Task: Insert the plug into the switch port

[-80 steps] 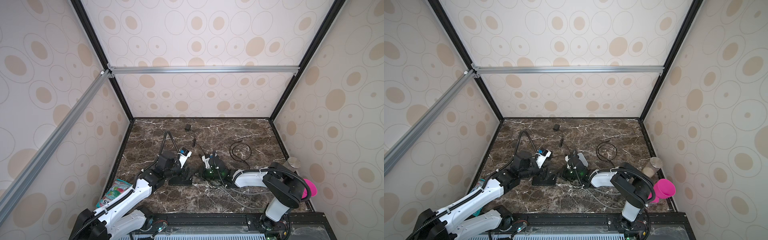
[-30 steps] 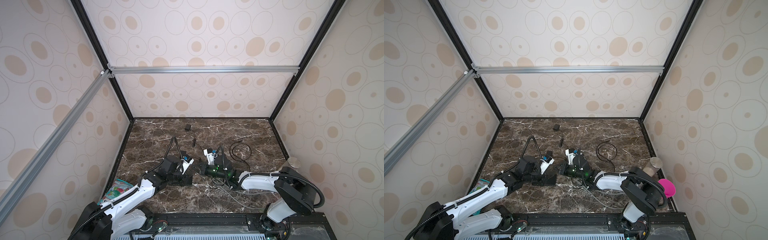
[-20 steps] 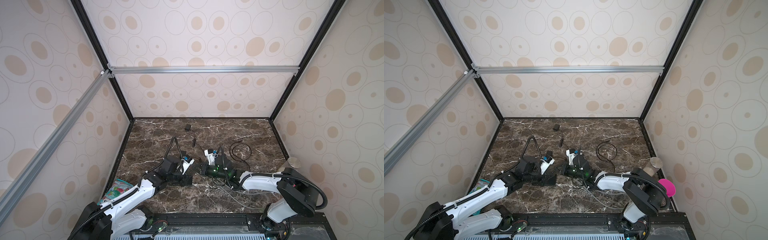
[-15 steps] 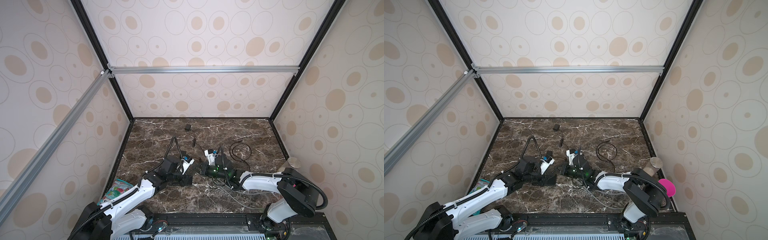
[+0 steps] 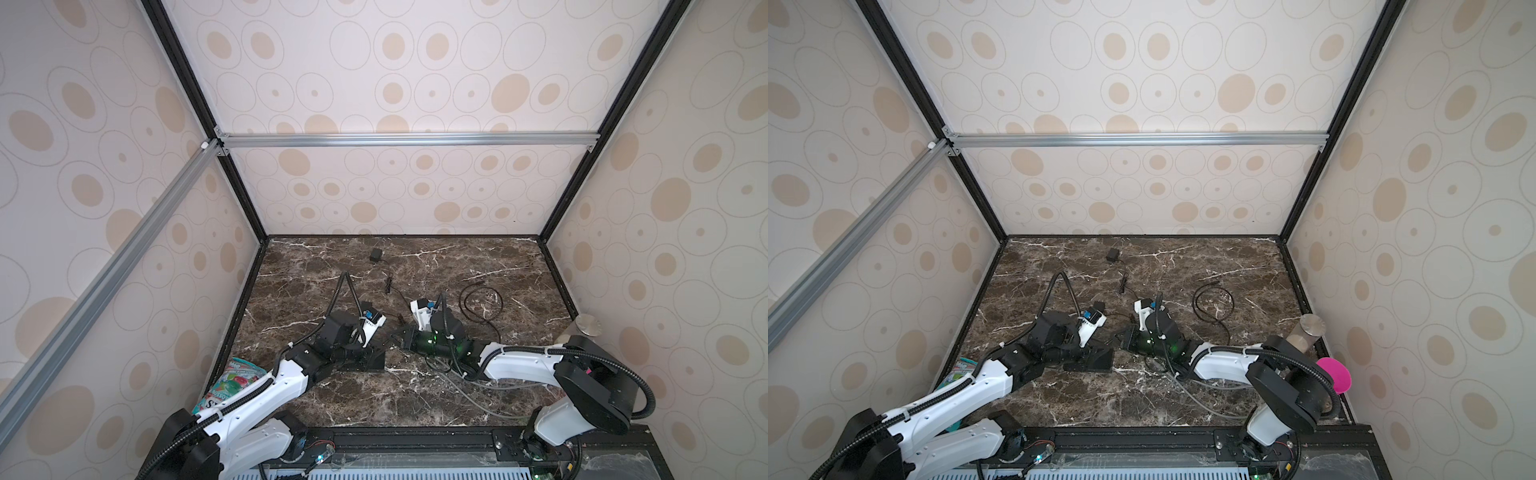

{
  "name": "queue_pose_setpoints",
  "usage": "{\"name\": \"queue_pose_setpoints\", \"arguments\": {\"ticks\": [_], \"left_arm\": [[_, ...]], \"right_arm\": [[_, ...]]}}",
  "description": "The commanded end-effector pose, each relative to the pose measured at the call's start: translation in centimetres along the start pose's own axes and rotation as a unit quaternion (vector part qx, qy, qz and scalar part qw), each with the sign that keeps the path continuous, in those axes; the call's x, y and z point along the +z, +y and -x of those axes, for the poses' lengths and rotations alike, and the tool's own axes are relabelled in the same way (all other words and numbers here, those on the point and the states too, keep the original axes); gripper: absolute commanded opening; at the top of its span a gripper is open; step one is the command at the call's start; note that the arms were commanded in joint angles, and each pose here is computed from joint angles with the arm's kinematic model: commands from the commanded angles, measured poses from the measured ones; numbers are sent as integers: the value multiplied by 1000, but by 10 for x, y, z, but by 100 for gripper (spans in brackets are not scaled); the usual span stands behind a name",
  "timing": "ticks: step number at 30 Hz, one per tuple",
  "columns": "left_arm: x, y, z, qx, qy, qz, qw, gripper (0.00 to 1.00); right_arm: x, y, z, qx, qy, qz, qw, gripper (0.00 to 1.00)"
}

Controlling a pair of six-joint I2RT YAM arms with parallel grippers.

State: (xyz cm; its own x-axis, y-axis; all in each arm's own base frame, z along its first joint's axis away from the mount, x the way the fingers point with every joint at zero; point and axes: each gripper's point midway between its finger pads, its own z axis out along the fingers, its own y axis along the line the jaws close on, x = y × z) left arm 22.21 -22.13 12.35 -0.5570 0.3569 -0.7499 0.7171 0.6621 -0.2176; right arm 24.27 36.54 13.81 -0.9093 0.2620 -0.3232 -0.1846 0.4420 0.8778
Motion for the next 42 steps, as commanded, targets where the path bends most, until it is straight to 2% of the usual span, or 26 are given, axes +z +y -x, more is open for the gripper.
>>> {"name": "queue_pose_setpoints", "arguments": {"ticks": [1,7,10,15,20,30,36,42], "left_arm": [[-12,-2,30,20,-49,4,999,28],[-12,-2,28,22,-47,2,999,19],[-11,-4,28,22,-48,-4,999,20],[-12,-11,32,32,-59,-22,998,28],[-13,-10,30,36,-58,-18,997,29],[-9,-5,23,31,-50,-10,998,28],[-7,-3,21,29,-47,-6,998,21],[-7,-1,22,26,-48,0,999,20]], "right_arm": [[0,-12,-4,13,4,-16,1000,0],[1,-10,-3,17,2,-6,1000,0],[1,-8,-2,23,-2,1,1000,0],[0,-6,4,37,-16,17,999,0],[-2,-7,8,50,-22,28,998,0],[-3,2,15,73,-33,72,994,0],[0,1,13,84,-29,81,993,0],[1,0,12,92,-29,89,991,0]]}}
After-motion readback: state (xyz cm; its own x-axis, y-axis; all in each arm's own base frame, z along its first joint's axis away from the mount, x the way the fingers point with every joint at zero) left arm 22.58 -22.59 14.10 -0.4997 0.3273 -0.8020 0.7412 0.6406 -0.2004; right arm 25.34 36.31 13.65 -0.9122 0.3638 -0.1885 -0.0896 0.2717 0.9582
